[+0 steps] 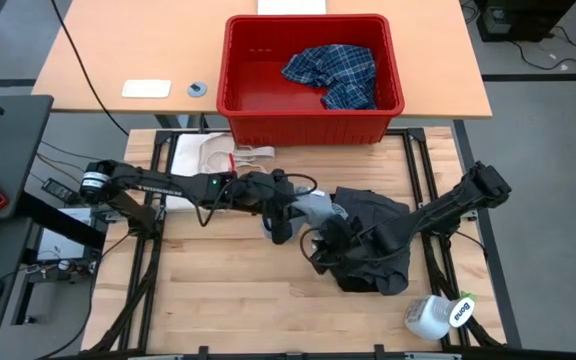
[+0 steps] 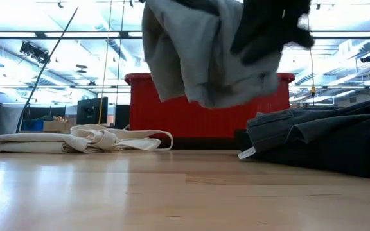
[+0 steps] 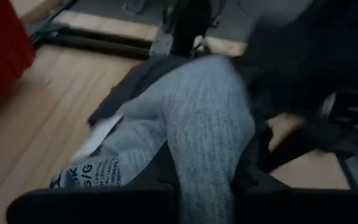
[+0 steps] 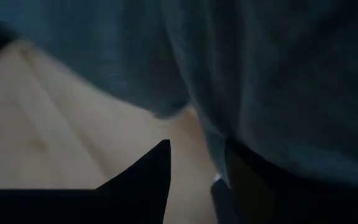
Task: Fold Laundry from Bin
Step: Stack the folded gray shirt on top of the folded gray pants
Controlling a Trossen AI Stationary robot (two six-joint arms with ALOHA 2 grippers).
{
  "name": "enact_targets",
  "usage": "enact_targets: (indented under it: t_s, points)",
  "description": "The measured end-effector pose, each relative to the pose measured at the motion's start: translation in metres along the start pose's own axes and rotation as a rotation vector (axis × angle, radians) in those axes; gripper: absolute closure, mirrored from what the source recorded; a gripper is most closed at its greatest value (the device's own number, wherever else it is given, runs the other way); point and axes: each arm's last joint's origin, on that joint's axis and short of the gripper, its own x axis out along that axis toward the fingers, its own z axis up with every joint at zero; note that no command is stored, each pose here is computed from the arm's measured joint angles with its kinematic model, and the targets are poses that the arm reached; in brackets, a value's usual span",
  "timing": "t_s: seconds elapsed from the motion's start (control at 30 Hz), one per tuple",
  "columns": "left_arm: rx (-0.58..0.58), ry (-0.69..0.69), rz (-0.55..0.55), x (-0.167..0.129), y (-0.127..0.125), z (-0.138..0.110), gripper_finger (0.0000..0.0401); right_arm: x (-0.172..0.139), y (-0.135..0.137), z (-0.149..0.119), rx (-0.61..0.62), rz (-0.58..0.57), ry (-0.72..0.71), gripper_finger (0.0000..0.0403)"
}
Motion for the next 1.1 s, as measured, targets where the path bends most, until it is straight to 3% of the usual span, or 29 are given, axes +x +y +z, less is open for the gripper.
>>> enact_targets:
  t_s: [0.13, 0.23, 0.37, 0.63, 0.77, 0.9, 1.0, 1.1]
  points:
    - [0.001, -0.04, -0.037, 0.013, -0.002, -0.001, 0.0348, 0.021, -0.012, -0.008, 0.008, 0.06, -0.04, 0.0243]
    - [-0.003, -0.073, -0.066, 0.033, -0.003, -0.006, 0.0348, 0.02, -0.019, -0.007, 0.006, 0.092, -0.055, 0.0243]
    - [-0.006, -0.154, -0.1, 0.058, -0.004, -0.012, 0.0348, 0.004, -0.035, -0.005, -0.014, 0.049, -0.03, 0.0243]
    - [0.034, -0.302, -0.14, 0.101, -0.004, -0.027, 0.0348, -0.031, -0.078, 0.001, -0.13, -0.177, 0.022, 0.0243]
    - [0.109, -0.324, -0.099, 0.129, 0.003, -0.02, 0.0348, -0.031, -0.091, 0.003, -0.202, -0.268, 0.063, 0.0243]
    - [0.21, -0.367, -0.056, 0.155, 0.011, -0.003, 0.0348, -0.033, -0.099, 0.002, -0.194, -0.349, 0.061, 0.0243]
    - [0.258, -0.37, -0.034, 0.166, 0.018, 0.008, 0.0348, -0.04, -0.108, -0.001, -0.2, -0.427, 0.042, 0.0243]
    - [0.264, -0.359, -0.049, 0.172, 0.018, 0.014, 0.0348, -0.05, -0.112, -0.004, -0.205, -0.433, 0.037, 0.0243]
